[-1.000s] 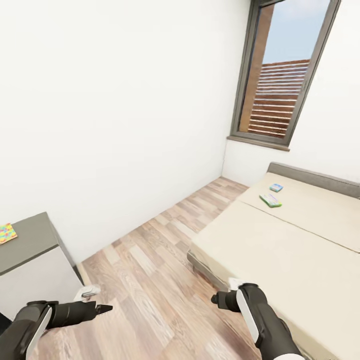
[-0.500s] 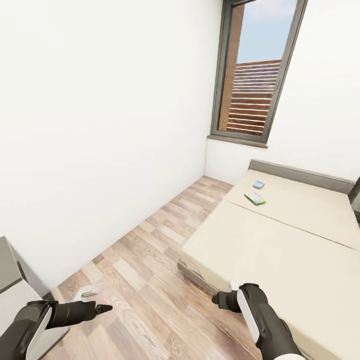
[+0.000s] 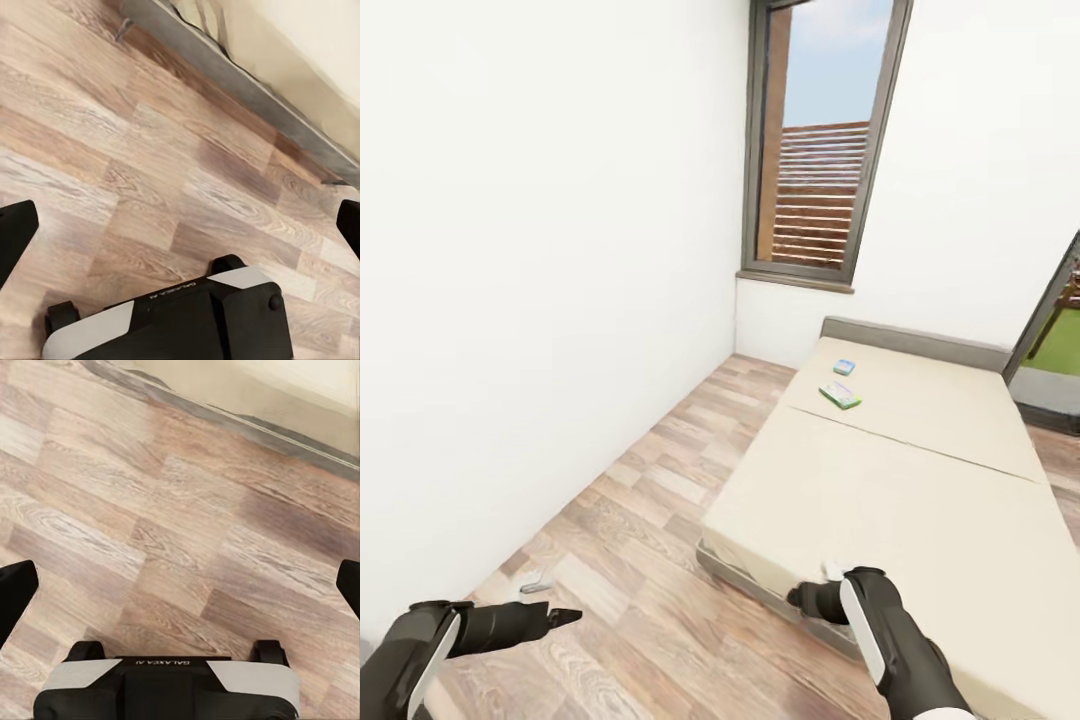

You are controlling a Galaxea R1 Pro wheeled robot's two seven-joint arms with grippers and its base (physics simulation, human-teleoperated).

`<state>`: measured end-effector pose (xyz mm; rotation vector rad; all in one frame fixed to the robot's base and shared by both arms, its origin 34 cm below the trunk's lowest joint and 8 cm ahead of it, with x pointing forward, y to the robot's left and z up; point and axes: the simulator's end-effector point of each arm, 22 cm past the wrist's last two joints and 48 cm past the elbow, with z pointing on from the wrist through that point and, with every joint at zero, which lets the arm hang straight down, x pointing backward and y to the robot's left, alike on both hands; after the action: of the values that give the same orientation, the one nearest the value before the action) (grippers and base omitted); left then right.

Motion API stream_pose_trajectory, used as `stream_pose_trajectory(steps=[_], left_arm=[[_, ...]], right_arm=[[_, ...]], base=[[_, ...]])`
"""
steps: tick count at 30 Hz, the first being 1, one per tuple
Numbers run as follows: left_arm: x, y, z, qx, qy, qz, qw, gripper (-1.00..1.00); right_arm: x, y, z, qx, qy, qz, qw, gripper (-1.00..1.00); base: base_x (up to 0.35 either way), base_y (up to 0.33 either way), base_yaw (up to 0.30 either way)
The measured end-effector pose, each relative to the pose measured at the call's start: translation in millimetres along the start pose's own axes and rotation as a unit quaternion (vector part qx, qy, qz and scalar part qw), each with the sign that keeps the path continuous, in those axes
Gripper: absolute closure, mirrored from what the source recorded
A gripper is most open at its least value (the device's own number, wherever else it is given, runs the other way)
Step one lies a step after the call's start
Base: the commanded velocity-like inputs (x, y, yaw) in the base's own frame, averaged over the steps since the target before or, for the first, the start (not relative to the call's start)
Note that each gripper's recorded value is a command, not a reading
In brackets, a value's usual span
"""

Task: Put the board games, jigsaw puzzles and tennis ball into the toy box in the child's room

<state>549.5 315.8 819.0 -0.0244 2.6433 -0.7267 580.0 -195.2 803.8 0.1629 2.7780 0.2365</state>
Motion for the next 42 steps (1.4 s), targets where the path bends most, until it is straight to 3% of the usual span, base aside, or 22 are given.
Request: stream_pose_trajectory(steps=[5,8,10,42], left_arm=[[-10.2,9.1,-12.3,-0.008,-0.01,0.008,0.9999,-1.0],[-16.0,11.9,-18.2,-0.006,-0.02,0.003,0.9998,-1.0],[-18.5,12.4,-20.8,-0.003,-0.025,0.0,0.9997,-1.0],[-20.1,12.7,-22.5,-0.001,-0.028,-0.002,0.9996,-1.0]], right_arm=[[-8.5,13.5,-5.7,-0.085,-0.012,0.048,0.9951,-1.0],[-15.2,23.0,-12.6,-0.137,-0.022,0.062,0.9884,-1.0],[-18.6,19.4,-16.3,-0.153,-0.026,0.065,0.9857,-1.0],[-22.7,10.6,-17.4,-0.159,-0.035,0.067,0.9843,-1.0]], base=[[0.167,0.117,-0.277],[0.127,0.109,-0.277],[0.108,0.15,-0.277],[0.098,0.267,-0.277]])
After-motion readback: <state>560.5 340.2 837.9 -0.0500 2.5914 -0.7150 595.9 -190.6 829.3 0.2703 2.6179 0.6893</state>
